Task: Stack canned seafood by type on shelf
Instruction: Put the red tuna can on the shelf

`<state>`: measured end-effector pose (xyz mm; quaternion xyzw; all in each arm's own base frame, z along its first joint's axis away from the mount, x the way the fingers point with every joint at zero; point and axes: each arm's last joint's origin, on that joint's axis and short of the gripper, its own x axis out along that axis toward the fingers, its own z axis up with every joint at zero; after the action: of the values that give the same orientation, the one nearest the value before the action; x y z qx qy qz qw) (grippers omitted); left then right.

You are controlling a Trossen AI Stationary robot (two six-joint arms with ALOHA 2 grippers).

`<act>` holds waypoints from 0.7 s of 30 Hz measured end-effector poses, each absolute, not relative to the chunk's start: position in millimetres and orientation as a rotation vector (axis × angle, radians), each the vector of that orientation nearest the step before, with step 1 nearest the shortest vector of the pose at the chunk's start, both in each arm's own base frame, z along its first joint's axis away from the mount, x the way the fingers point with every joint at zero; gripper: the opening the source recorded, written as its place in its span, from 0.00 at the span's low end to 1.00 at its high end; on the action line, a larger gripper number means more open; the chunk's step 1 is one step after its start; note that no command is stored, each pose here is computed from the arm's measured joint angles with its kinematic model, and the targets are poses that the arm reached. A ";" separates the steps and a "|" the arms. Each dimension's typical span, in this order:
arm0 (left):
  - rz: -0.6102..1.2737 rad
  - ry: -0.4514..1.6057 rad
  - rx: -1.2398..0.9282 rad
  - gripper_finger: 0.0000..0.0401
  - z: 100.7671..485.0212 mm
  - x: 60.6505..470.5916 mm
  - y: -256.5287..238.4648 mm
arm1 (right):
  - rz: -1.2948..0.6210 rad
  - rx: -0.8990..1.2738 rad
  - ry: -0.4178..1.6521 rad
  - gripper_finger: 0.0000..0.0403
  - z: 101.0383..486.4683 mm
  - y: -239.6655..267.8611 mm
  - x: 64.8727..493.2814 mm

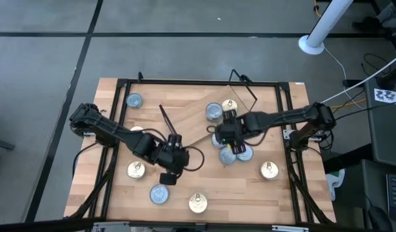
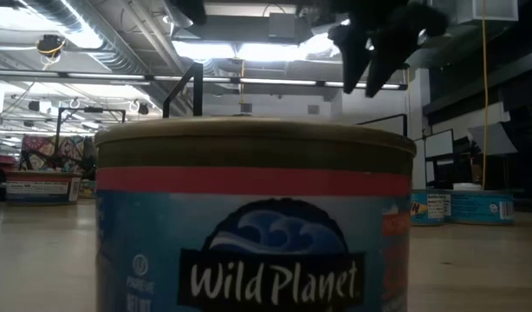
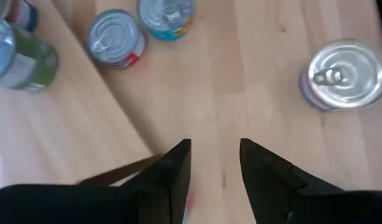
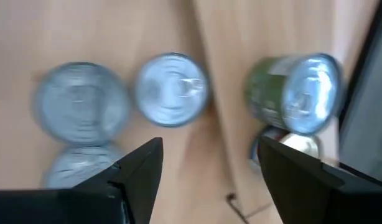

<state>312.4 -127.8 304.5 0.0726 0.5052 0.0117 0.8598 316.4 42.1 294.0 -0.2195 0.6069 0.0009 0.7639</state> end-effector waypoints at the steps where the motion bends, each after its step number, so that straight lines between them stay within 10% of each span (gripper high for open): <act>1: 0.020 1.045 0.146 0.33 301.2 313.3 -130.4 | 0.017 -0.473 1.319 0.64 293.8 48.5 315.0; 8: -0.056 0.875 0.158 0.33 278.8 326.7 -141.8 | 0.052 -0.459 1.292 0.64 283.9 85.4 307.3; 21: 0.144 1.175 0.019 0.33 237.8 295.8 -134.2 | 0.057 -0.393 1.112 0.64 236.2 102.8 315.4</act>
<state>295.8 -134.2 237.8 0.0091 0.5537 0.0676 0.8299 315.4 102.8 236.2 -0.1855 0.5244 0.0271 0.8306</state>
